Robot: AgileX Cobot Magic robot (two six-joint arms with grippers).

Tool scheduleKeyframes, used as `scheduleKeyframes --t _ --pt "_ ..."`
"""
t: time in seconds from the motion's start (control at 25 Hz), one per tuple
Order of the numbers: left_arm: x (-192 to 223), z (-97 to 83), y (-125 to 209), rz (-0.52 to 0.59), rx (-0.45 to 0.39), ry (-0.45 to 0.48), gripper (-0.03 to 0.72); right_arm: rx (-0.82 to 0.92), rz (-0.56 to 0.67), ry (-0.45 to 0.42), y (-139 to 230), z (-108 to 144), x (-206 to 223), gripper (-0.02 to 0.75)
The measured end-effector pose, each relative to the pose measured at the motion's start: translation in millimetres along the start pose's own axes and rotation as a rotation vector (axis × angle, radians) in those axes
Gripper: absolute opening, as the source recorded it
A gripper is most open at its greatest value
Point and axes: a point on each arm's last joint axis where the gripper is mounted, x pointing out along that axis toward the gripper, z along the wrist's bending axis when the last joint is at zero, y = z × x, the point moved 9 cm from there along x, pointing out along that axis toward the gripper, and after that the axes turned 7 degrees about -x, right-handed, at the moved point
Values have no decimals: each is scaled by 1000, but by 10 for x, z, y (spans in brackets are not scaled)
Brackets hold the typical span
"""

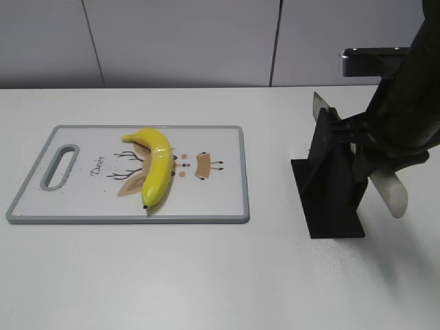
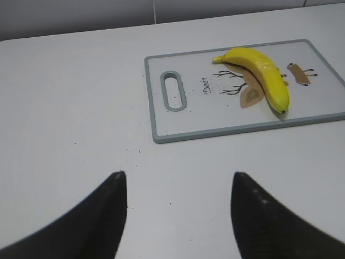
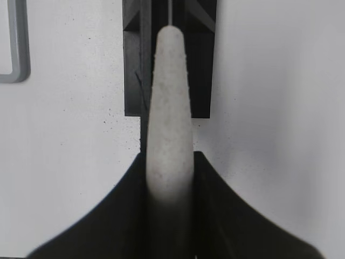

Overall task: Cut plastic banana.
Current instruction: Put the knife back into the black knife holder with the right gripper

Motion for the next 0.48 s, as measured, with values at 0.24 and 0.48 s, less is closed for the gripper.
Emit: scheduleKeyframes --t 0.24,0.48 --pt "0 0 0 0 0 0 573 -1 33 5 58 -9 2 357" --pt "0 0 0 0 0 0 573 -4 15 -1 51 -8 -57 657"
